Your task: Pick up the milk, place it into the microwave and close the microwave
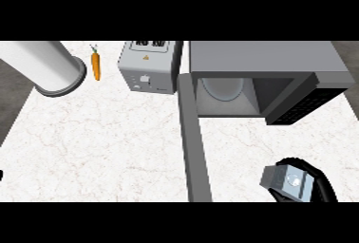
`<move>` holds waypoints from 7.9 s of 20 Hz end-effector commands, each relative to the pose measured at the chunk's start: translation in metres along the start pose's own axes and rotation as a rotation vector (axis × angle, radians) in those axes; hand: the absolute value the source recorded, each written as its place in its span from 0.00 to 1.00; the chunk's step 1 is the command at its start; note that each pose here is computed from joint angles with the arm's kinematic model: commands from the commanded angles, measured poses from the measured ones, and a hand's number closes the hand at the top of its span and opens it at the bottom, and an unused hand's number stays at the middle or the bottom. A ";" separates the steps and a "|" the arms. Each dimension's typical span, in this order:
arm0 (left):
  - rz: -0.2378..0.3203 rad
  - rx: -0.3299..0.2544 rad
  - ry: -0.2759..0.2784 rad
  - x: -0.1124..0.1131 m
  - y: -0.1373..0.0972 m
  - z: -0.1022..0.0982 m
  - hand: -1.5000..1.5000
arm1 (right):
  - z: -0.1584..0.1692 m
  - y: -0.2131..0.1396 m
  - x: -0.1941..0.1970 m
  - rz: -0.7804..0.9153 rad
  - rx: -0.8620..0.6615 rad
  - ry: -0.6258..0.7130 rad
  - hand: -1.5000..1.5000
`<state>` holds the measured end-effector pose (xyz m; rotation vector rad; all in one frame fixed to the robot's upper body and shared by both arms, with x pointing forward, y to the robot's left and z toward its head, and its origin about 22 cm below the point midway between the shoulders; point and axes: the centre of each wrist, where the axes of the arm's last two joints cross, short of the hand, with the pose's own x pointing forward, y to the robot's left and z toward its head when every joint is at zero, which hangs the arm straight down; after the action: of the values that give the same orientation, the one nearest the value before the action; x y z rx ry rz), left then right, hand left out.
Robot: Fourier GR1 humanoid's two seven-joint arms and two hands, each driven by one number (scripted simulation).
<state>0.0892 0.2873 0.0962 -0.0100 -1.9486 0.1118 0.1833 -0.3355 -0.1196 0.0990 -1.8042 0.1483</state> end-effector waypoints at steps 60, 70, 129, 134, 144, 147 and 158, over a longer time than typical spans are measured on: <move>0.061 -0.111 -0.007 -0.012 0.016 -0.016 0.00 | -0.264 0.069 0.101 0.384 -0.142 -0.248 1.00; 0.033 -0.154 0.000 -0.016 0.016 -0.026 0.00 | -0.241 0.065 0.080 0.384 -0.414 -0.274 1.00; 0.011 -0.313 0.041 -0.040 -0.040 -0.059 0.00 | -0.228 0.091 0.041 0.310 -0.237 -0.115 0.00; 0.023 -0.357 0.101 -0.053 -0.044 -0.058 0.00 | -0.222 0.097 0.033 0.192 -0.190 -0.099 0.00; -0.014 -0.584 0.131 -0.071 -0.065 -0.075 1.00 | -0.200 0.081 0.012 0.083 -0.129 -0.046 0.00; -0.053 -0.610 0.141 -0.097 -0.079 -0.080 1.00 | -0.167 0.070 -0.005 0.085 -0.099 -0.052 0.00; -0.162 -0.772 0.247 -0.128 -0.122 -0.102 1.00 | -0.115 0.047 0.031 0.075 -0.054 -0.064 0.00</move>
<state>0.2255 0.1797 0.0315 -0.3415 -1.6992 -0.6014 0.3035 -0.2593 -0.0670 -0.0162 -1.8790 0.1291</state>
